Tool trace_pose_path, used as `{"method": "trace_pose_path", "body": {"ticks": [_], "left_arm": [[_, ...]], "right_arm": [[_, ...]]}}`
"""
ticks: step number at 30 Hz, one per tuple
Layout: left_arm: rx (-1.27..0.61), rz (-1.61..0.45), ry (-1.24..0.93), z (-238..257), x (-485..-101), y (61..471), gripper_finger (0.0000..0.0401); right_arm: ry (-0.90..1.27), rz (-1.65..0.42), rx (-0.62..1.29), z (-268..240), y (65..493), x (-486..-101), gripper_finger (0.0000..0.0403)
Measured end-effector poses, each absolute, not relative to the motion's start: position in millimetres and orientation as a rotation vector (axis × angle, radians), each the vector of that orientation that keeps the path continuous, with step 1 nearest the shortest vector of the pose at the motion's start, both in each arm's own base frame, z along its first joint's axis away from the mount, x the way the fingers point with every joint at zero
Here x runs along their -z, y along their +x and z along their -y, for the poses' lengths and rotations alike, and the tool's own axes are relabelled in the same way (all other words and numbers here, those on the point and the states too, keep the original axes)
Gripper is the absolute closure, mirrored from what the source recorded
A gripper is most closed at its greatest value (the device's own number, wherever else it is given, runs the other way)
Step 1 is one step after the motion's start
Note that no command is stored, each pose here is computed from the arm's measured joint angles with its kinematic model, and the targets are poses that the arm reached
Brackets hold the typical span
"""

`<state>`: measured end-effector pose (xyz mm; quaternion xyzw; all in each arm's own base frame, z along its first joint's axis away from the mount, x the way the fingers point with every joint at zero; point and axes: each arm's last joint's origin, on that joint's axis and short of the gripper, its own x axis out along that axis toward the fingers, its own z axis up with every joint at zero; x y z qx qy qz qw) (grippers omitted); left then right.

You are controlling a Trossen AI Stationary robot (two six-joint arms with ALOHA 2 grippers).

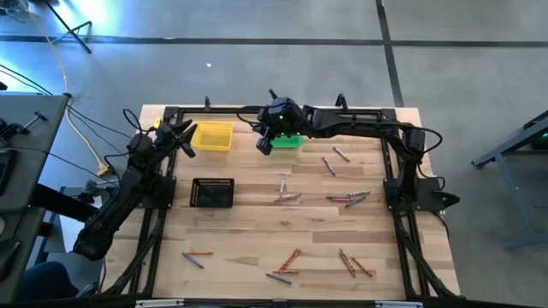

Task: Sort crayons
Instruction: Put the blue crayon into the yellow bin

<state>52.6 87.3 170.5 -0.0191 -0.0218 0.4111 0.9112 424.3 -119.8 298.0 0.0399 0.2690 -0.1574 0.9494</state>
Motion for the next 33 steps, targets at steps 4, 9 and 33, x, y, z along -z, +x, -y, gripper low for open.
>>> {"method": "trace_pose_path", "body": {"ticks": [4, 9, 33], "left_arm": [[-0.847, 0.045, -0.040, -87.3, -170.5, 52.6, 0.0284], [-0.847, 0.045, -0.039, -87.3, -170.5, 52.6, 0.0284], [-0.378, 0.337, -0.399, -71.0, -194.0, 67.5, 0.0284]], "right_arm": [[0.081, -0.544, 0.321, 120.0, 424.4, -298.1, 0.0387], [0.076, -0.523, 0.321, 120.3, 425.5, -299.9, 0.0387], [0.038, -0.515, 0.286, 106.6, 429.9, -300.7, 0.0387]]}}
